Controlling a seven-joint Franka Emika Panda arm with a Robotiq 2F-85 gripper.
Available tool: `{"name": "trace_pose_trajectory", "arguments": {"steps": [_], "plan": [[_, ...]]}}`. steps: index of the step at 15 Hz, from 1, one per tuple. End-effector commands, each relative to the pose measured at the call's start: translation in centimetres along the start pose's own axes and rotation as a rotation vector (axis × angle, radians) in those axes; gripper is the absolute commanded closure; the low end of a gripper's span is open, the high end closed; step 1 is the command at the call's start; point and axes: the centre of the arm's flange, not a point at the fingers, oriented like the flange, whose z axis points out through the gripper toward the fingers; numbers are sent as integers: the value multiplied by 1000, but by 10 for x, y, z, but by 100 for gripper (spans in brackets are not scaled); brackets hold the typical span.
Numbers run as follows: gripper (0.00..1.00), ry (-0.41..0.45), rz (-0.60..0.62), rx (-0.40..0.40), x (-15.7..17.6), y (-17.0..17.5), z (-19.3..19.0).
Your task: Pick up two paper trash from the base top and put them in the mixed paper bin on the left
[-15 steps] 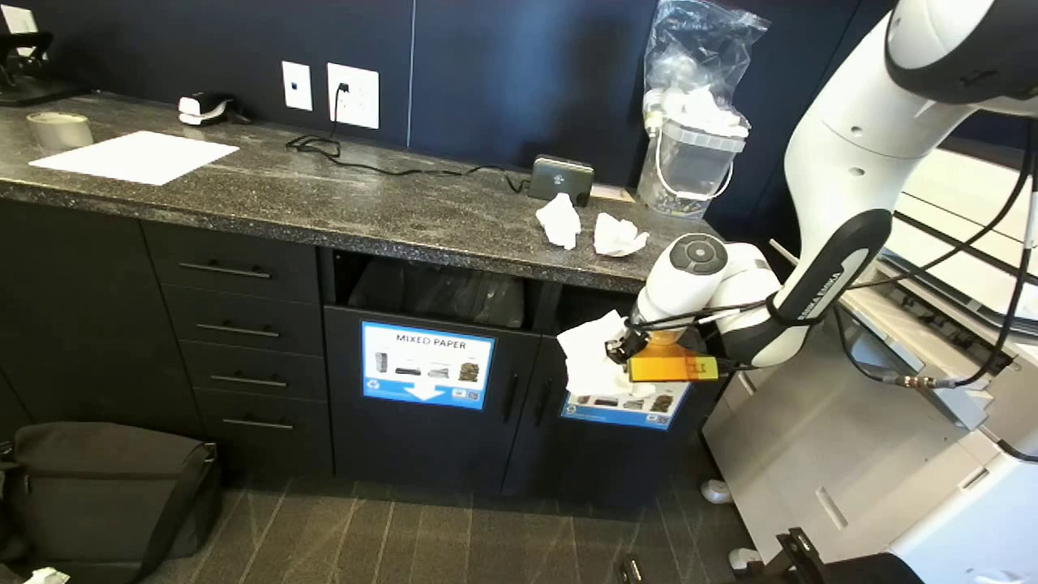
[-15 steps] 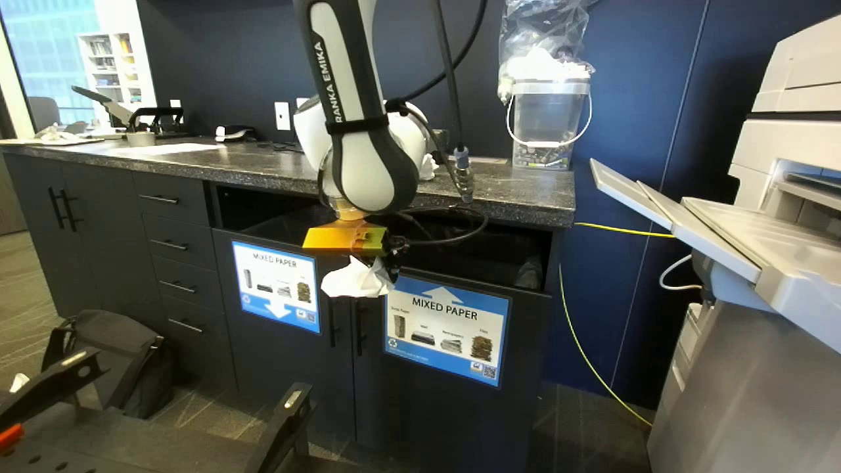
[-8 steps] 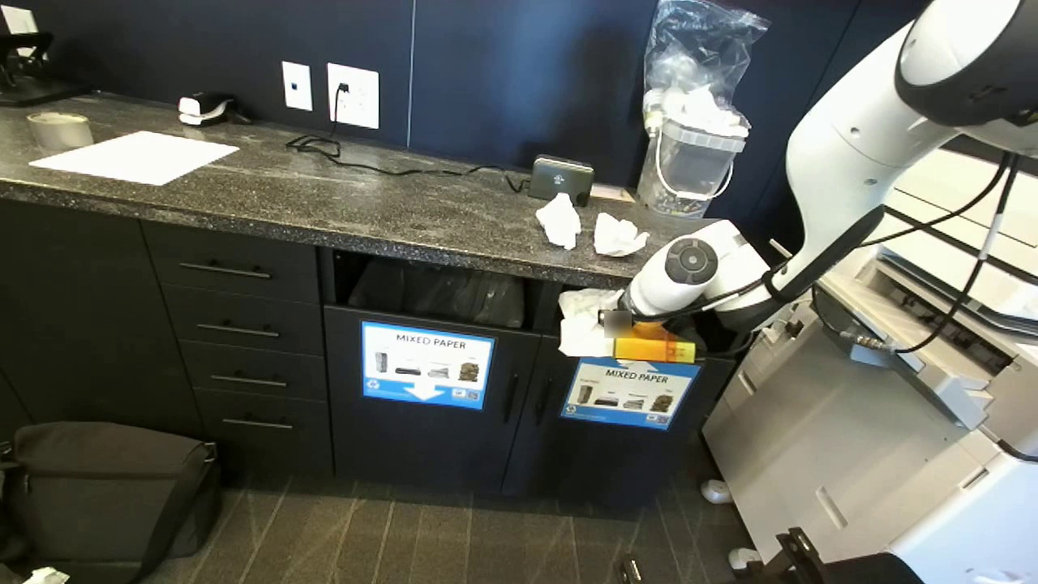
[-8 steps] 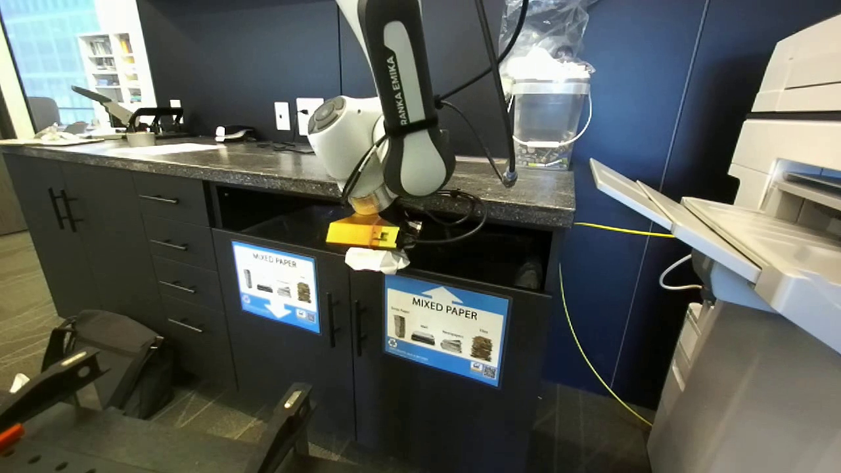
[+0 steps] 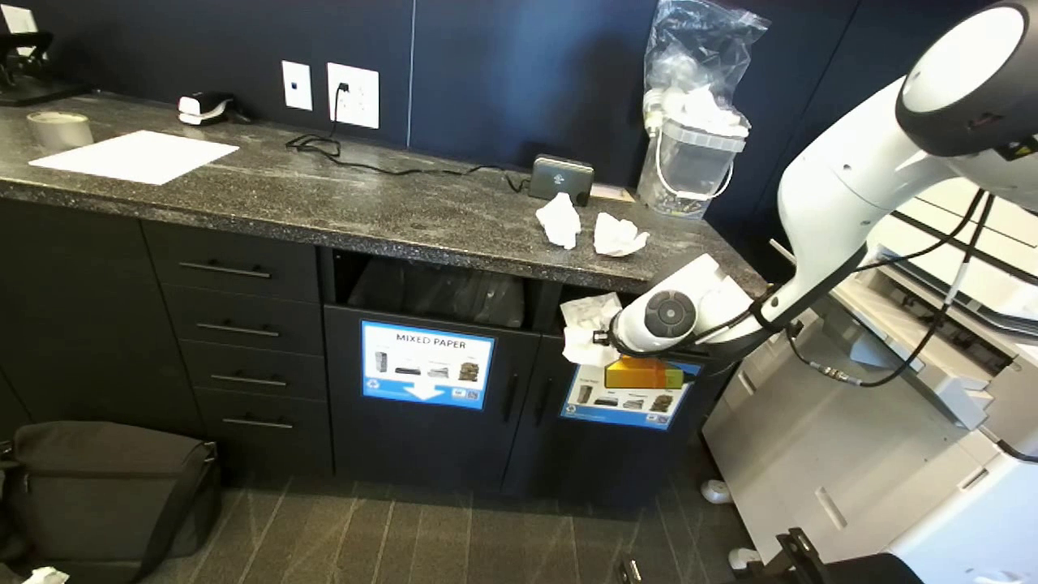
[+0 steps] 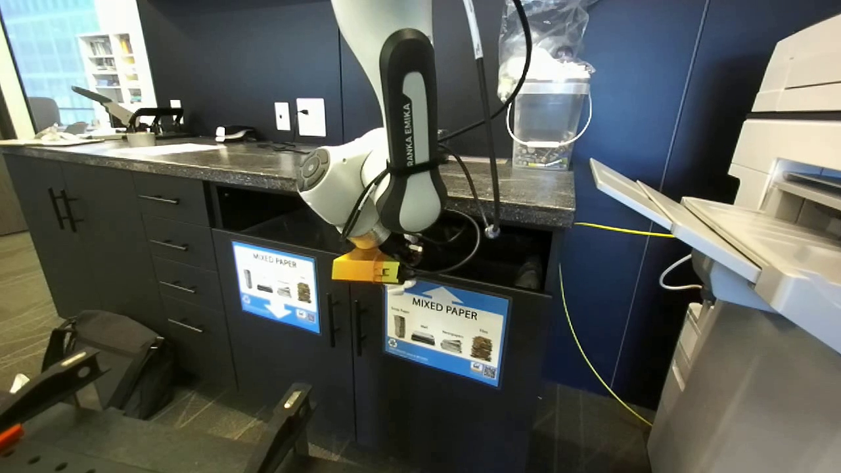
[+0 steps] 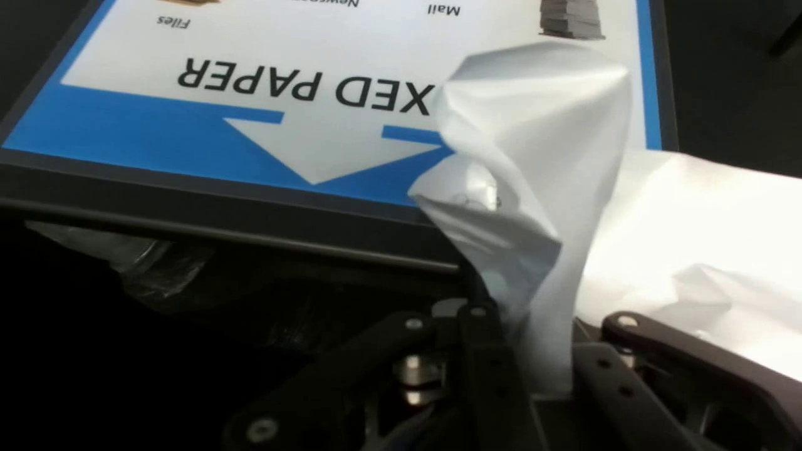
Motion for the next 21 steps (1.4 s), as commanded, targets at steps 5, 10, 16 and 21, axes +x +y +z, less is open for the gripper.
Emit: {"name": "trace_pose_trajectory", "arguments": {"steps": [5,10,16,21], "plan": [[92,176,-121,-157,-25,13,5],[92,341,-99,-79,-13,14,-9],[92,451,-37,-49,-6,-12,-7],[93,418,-21,-119,-20,-3,16]]}}
